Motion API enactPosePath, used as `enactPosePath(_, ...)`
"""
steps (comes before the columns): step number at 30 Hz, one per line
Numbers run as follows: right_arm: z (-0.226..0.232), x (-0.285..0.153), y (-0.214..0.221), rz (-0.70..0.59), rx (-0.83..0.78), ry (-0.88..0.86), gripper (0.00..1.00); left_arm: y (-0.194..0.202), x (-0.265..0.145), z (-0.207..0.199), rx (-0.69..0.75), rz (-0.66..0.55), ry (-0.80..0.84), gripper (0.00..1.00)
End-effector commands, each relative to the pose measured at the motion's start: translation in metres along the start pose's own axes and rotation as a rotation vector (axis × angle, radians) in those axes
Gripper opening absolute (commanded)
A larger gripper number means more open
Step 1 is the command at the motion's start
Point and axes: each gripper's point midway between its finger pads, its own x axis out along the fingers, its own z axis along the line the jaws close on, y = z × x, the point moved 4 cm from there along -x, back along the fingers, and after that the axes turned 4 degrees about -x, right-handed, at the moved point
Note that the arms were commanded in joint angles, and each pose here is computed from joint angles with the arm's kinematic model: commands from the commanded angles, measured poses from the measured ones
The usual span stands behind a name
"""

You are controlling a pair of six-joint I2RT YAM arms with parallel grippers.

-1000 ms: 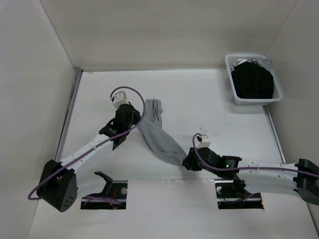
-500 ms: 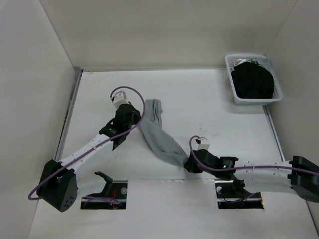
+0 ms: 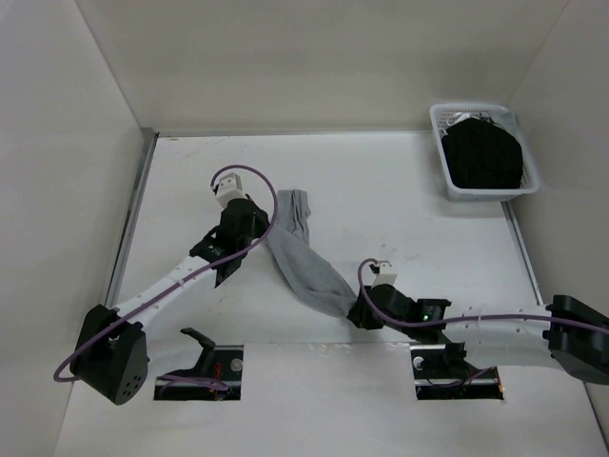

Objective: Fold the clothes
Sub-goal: Flatten the tank top out

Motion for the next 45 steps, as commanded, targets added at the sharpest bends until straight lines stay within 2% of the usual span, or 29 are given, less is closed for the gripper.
enactPosePath(1, 0.022, 0.003, -0.020, -0.068, 0.011, -0.063, 0.30, -0.015, 0.000, -0.017, -0.034, -0.047, 0.054, 0.06)
enactPosePath(13, 0.028, 0.001, -0.030, -0.105, 0.006, -0.074, 0.25, -0.012, 0.000, -0.013, -0.032, -0.041, 0.049, 0.06)
enactPosePath(20, 0.025, 0.001, -0.031, -0.102, 0.018, -0.060, 0.05, -0.016, -0.003, -0.014, -0.039, -0.054, 0.053, 0.06)
enactPosePath(23, 0.041, -0.015, -0.048, -0.149, 0.029, -0.123, 0.01, -0.026, -0.010, -0.016, -0.054, -0.083, 0.064, 0.05)
enactPosePath(28, 0.085, -0.095, -0.133, -0.389, 0.019, -0.271, 0.00, -0.083, -0.051, -0.040, -0.152, -0.229, 0.160, 0.04)
enactPosePath(36, 0.136, -0.268, -0.274, -0.872, 0.029, -0.404, 0.00, -0.219, -0.193, -0.097, -0.313, -0.589, 0.434, 0.03)
enactPosePath(41, 0.163, -0.379, -0.325, -1.072, -0.002, -0.503, 0.00, -0.293, -0.278, -0.116, -0.340, -0.799, 0.547, 0.03)
enactPosePath(45, 0.166, -0.444, -0.352, -1.186, -0.006, -0.516, 0.00, -0.330, -0.323, -0.128, -0.339, -0.898, 0.603, 0.03)
